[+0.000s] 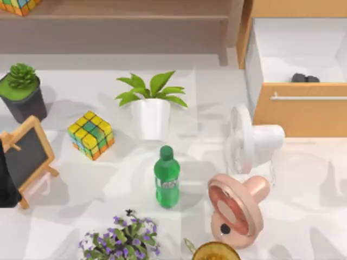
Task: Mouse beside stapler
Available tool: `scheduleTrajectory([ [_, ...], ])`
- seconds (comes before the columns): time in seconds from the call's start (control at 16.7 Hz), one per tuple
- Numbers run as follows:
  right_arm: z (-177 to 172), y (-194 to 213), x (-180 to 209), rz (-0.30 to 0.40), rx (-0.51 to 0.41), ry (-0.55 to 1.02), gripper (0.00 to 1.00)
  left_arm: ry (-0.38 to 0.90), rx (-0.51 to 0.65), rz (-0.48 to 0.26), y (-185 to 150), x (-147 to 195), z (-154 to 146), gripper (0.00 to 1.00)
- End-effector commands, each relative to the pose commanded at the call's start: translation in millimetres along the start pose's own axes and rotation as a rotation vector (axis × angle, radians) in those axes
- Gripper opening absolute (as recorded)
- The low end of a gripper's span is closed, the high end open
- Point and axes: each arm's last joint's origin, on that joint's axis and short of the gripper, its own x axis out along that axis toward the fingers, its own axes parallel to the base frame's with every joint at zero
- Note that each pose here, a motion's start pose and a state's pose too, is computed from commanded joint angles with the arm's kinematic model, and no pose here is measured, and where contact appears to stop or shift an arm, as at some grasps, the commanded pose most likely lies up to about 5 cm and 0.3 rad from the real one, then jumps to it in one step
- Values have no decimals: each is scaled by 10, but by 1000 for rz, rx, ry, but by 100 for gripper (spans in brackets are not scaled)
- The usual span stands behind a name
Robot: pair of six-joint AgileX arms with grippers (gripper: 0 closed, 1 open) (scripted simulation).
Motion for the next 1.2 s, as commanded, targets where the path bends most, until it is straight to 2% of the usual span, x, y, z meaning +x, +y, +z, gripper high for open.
scheduleTrajectory([
  [0.3, 119, 5, 5, 3, 14, 39, 100, 0, 0, 0, 0, 0, 0, 100],
  [0.66, 854, 45, 254, 7, 90, 284, 100, 0, 0, 0, 0, 0, 0, 100],
  [0.78, 1147, 76, 521, 1, 120, 406, 100, 0, 0, 0, 0, 0, 0, 100],
  [0.96, 1456, 158, 1124, -15, 160, 612, 100, 0, 0, 0, 0, 0, 0, 100],
  [1.2, 1447, 343, 2129, -54, 192, 898, 100, 0, 0, 0, 0, 0, 0, 100],
])
